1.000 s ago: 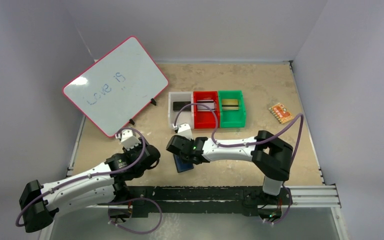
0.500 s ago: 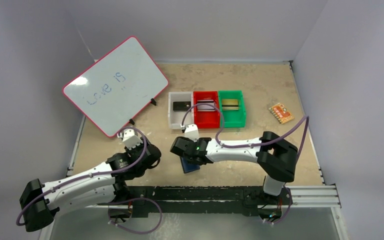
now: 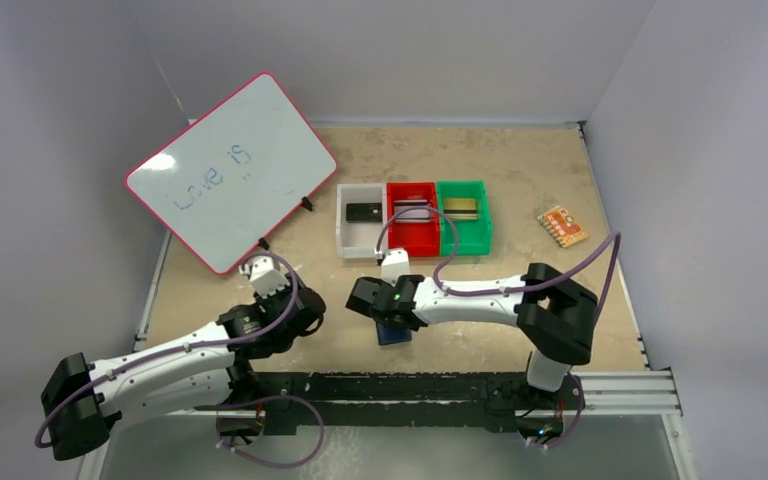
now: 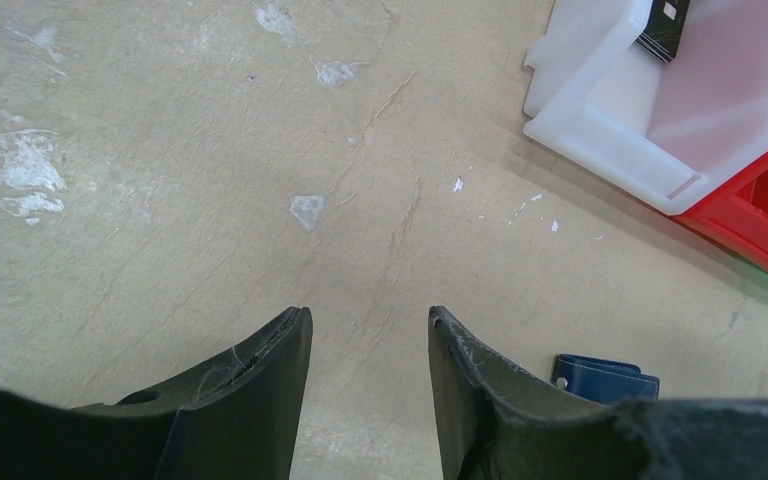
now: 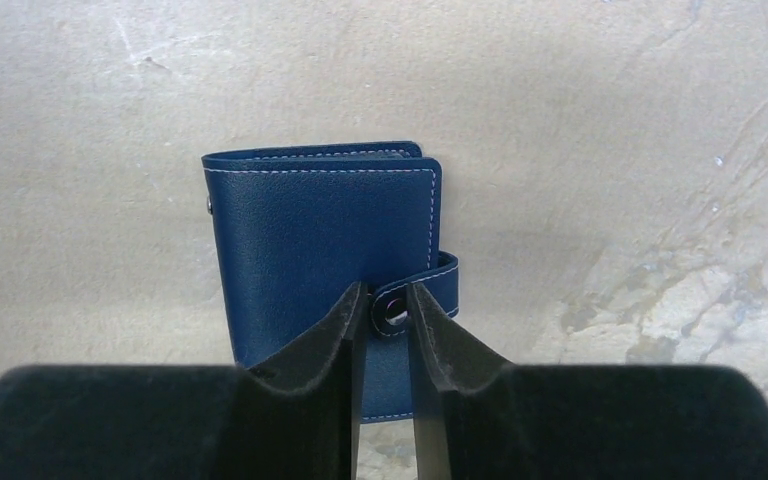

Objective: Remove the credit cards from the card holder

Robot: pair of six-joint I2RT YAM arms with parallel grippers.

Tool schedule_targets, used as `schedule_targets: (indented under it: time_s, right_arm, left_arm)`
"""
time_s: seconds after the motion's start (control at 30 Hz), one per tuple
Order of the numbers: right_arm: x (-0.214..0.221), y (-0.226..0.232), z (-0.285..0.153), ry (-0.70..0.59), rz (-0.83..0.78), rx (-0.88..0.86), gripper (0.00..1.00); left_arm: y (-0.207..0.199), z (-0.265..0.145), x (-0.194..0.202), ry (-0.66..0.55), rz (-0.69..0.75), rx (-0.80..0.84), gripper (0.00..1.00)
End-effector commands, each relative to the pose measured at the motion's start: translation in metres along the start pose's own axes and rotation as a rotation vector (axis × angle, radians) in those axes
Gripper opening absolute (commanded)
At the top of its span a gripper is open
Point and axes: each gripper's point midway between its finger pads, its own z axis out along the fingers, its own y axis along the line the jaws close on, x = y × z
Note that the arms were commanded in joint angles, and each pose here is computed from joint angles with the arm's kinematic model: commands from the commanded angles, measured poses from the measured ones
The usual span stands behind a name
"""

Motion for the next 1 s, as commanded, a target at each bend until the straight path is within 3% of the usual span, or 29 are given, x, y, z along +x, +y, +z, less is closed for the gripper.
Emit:
schedule_targets:
  time_s: [0.0,0.6,0.77,0.97]
  right_arm:
    - [-0.009,-0.02,-0.01,-0.041,0.05,0.054,0.24]
    - [-0.004,-0.041,-0.016,-0.042,0.163,0.0,0.02]
    - [-0.003,-0.043,-0.015,-0.042,0.241,-0.085,0.01]
    - [-0.009,-0.057,-0.008,-0.039,0.455,-0.295,0.0]
  left_arm:
    - [-0.015,-0.003,-0.007,-0.013,-0.01,0.039,0.46]
    - [-0.026,-0.004,-0.007,-0.003,0.002,0.065,0.46]
    - [-0.056,-0.008,-0.003,0.043,0.086,0.171,0.49]
    - [-0.104,-0.013,0.012,0.13,0.23,0.263,0.54]
